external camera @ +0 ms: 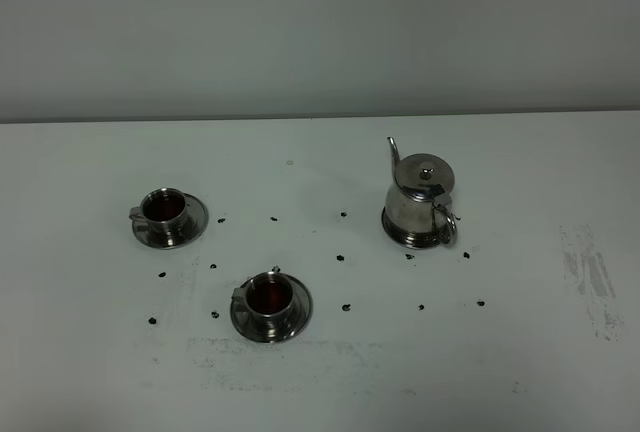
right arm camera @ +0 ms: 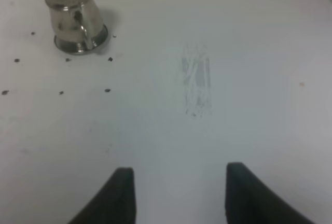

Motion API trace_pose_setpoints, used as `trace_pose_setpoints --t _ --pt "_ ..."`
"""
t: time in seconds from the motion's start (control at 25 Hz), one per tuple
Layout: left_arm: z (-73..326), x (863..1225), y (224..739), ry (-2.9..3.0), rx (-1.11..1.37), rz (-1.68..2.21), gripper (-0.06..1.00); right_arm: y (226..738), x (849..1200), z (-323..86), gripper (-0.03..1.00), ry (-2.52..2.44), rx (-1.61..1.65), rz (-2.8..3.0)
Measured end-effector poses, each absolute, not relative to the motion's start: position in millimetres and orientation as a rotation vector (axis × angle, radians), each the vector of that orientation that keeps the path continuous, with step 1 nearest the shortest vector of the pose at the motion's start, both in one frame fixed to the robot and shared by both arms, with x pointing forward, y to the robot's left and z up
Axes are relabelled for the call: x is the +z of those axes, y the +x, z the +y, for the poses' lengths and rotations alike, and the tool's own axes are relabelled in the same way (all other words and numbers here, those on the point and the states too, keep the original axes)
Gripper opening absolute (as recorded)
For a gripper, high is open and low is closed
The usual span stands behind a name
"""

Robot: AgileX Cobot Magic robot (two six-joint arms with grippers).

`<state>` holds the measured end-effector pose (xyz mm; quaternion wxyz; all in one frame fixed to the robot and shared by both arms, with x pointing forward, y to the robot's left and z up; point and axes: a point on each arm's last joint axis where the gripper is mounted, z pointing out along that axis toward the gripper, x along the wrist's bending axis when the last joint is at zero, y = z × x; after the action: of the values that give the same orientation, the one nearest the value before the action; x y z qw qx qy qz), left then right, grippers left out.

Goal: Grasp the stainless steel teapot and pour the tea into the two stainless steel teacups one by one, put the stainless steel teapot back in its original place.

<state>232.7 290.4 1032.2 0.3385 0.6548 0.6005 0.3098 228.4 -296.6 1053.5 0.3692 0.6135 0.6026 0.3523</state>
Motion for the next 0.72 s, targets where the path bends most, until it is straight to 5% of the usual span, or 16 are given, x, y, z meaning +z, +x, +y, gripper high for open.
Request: trace_pose_setpoints --t 0.72 --pt "290.4 1032.2 232.6 1.712 0.802 1.555 0.53 228.3 1053.5 -296.6 0.39 1.574 0.905 1.546"
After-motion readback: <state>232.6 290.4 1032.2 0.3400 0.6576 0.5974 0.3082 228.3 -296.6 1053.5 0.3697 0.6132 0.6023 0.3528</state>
